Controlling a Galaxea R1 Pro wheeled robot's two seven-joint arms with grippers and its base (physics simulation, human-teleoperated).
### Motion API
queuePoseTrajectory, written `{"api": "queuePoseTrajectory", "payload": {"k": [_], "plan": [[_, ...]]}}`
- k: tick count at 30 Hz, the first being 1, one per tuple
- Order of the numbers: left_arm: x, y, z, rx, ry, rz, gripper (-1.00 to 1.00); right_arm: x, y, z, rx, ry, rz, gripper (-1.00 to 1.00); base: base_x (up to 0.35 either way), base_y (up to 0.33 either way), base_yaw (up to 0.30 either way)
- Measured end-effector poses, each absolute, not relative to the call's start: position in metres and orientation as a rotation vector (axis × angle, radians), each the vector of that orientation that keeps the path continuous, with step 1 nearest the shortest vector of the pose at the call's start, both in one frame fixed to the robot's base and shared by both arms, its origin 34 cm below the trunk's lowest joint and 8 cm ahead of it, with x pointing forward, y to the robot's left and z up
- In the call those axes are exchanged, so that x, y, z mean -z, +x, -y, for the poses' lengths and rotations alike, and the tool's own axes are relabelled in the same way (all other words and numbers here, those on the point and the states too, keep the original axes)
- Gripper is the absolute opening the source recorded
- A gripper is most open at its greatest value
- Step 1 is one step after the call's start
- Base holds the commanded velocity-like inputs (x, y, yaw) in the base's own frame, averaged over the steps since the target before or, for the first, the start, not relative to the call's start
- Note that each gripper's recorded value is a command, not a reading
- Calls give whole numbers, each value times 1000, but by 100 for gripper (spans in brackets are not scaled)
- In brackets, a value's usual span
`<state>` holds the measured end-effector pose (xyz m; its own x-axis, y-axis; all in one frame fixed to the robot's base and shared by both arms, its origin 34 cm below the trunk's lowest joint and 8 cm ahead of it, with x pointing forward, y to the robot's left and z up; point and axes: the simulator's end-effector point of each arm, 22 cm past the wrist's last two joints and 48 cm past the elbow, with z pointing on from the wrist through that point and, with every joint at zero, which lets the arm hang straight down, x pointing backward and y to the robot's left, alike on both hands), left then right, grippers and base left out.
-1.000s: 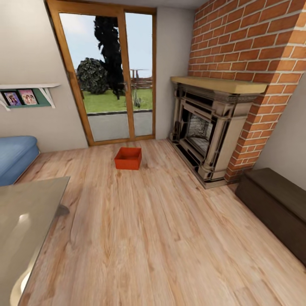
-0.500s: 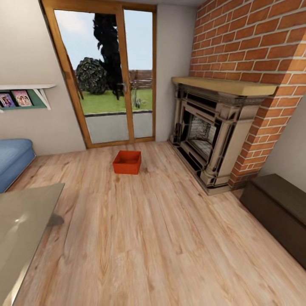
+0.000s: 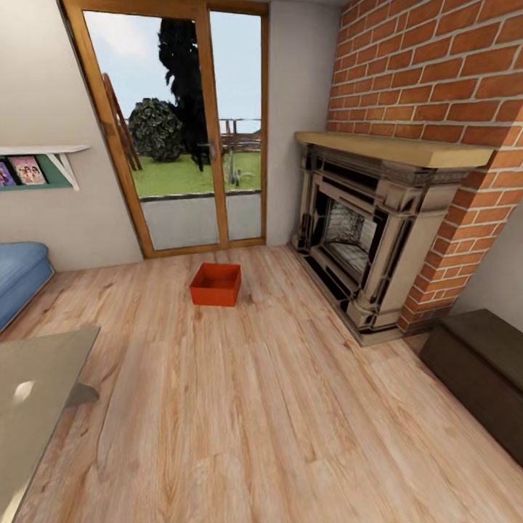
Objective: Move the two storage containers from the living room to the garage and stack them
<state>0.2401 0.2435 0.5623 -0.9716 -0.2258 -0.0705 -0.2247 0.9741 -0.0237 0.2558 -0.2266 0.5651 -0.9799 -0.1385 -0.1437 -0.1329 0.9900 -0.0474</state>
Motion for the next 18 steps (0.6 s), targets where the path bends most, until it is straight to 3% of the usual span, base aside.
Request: {"api": "queuePoseTrajectory", "payload": {"k": [18], "plan": [[-562,240,-244,24,-348,-3049,100,-565,256,227,56,-205,-2987,100,323,0,251]]}}
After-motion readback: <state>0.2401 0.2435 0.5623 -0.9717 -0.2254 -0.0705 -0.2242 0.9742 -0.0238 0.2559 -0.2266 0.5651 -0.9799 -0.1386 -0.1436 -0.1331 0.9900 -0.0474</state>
